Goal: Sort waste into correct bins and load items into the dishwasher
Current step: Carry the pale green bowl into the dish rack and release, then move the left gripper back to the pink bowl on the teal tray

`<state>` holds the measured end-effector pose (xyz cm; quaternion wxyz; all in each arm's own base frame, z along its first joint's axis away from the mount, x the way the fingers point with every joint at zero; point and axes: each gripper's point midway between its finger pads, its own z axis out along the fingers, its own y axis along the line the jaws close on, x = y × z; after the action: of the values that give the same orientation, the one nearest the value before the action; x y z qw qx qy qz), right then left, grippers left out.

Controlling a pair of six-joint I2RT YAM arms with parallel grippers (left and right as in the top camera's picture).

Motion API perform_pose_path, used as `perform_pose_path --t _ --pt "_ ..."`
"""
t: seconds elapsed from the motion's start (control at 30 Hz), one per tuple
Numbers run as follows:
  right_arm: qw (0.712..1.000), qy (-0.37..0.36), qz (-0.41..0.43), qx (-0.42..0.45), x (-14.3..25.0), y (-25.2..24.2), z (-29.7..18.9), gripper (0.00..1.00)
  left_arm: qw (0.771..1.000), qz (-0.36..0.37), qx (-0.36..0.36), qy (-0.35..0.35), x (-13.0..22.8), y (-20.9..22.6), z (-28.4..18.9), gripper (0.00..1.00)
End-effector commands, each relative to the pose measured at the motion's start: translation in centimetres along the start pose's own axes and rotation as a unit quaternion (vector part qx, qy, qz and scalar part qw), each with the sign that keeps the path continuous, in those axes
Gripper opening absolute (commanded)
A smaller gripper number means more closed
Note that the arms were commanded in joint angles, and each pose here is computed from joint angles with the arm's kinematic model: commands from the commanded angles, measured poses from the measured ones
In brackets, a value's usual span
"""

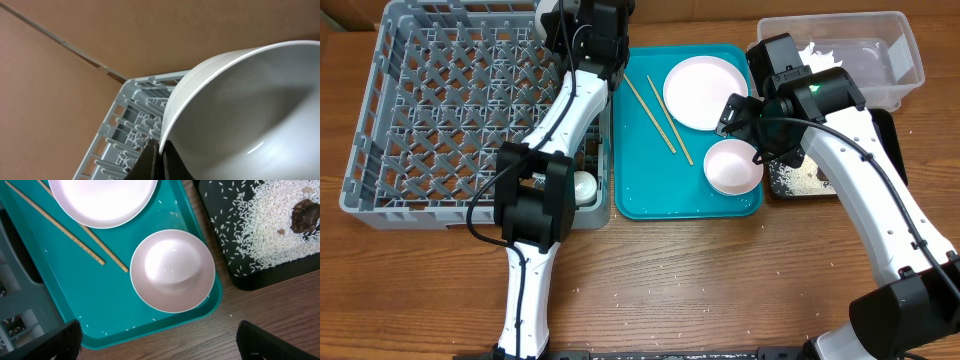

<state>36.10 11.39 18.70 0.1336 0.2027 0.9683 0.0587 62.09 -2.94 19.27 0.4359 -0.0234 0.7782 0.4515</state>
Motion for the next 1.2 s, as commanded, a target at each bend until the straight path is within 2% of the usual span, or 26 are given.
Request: perform_pose_path --t 0.0,0.23,0.4,0.47,0.5,0.57,0.73,0.93,1.0,1.17 --pt "1.000 -0.005 0.006 0.001 -0.2 -0.3 -0.2 1.00 0.999 0.016 -0.031 0.010 0.7 0.2 0.7 0.04" --pt "1.000 -0.005 0.006 0.001 -0.2 -0.3 -0.2 1.00 0.999 0.030 -0.036 0.006 0.4 0.4 0.5 0.04" --pt "1.000 -0.005 0.005 0.001 -0.2 -0.3 -0.2 1.00 0.997 0.075 -0.020 0.014 1.0 -1.1 -1.0 0.07" --pt "1.000 -0.005 0.006 0.001 -0.2 -0.3 -0.2 1.00 0.993 0.112 -0.008 0.021 1.7 -2.1 -2.0 0.16" --pt "1.000 -0.005 0.005 0.001 -0.2 -0.3 -0.2 1.00 0.991 0.131 -0.003 0.026 2.1 -2.5 -2.4 0.27" --pt "1.000 -0.005 0.006 0.001 -0.2 -0.3 -0.2 1.00 0.987 0.158 0.005 0.033 2.7 -2.9 -2.9 0.36" --pt "1.000 -0.005 0.006 0.001 -0.2 -0.3 -0.2 1.00 0.983 0.177 0.009 0.050 4.0 -3.3 -3.6 0.41" --pt "1.000 -0.005 0.006 0.001 -0.2 -0.3 -0.2 1.00 0.980 0.185 0.015 0.065 5.2 -3.6 -4.5 0.60" --pt "1.000 -0.005 0.006 0.001 -0.2 -0.3 -0.2 1.00 0.980 0.185 0.022 0.067 5.4 -3.8 -4.9 0.62" --pt "1.000 -0.005 0.005 0.001 -0.2 -0.3 -0.2 1.00 0.978 0.159 0.104 0.088 5.8 -4.4 -6.4 0.70"
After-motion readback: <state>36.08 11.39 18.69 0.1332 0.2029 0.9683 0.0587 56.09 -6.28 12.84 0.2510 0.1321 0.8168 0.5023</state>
